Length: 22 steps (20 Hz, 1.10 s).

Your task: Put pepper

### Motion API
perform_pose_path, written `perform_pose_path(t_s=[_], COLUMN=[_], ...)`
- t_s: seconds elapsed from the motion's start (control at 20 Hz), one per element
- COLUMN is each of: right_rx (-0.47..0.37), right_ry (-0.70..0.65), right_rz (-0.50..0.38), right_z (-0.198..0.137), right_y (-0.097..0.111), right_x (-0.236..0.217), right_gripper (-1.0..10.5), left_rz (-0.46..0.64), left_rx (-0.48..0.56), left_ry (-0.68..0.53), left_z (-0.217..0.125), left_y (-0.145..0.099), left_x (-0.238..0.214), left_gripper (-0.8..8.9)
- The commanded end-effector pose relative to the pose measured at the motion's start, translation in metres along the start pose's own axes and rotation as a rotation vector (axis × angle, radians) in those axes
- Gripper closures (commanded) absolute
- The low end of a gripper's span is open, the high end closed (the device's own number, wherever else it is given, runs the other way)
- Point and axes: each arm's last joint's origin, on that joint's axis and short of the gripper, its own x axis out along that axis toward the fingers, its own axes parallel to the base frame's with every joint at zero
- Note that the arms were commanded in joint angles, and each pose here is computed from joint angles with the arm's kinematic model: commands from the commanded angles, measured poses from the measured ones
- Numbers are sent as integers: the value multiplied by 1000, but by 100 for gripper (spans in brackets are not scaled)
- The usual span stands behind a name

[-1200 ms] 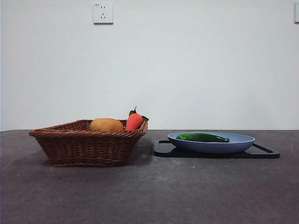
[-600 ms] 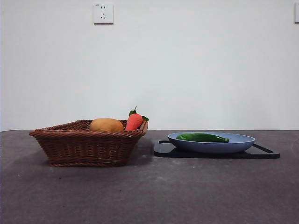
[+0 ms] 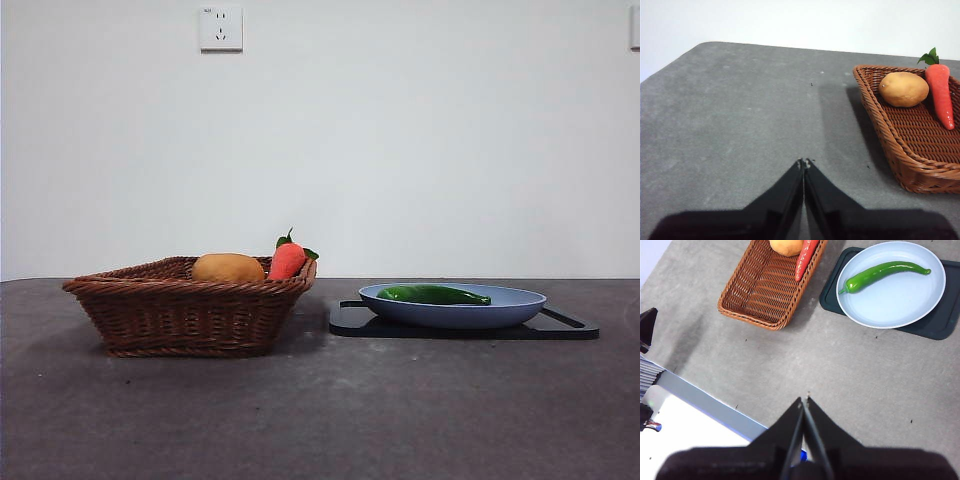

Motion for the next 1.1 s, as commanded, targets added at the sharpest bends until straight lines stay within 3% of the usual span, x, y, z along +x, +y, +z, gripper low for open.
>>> perform_pose_path(t_s=[0.05,0.7,0.75,0.95,1.1], right_rx=[5,5,-38,-135,-198], right_ry=[2,2,-5,-251,-445], right_rz=[-1,-1,-2,-54,-86], right_z=[2,2,3,5,-13], right_y=[1,1,1,4,5], right_x=[-3,-3,-3,-21,-26], right_gripper=[936,936,936,936,936], left_rz=[-2,-2,-2,-2,-2], left_rx=[-10,-10,-10,-10,-10], left_ry=[0,0,0,0,0], left_z=[-2,-2,-2,-2,-2], left_y=[0,0,0,0,0], left_x=[1,1,1,1,1], left_gripper=[805,805,805,805,805])
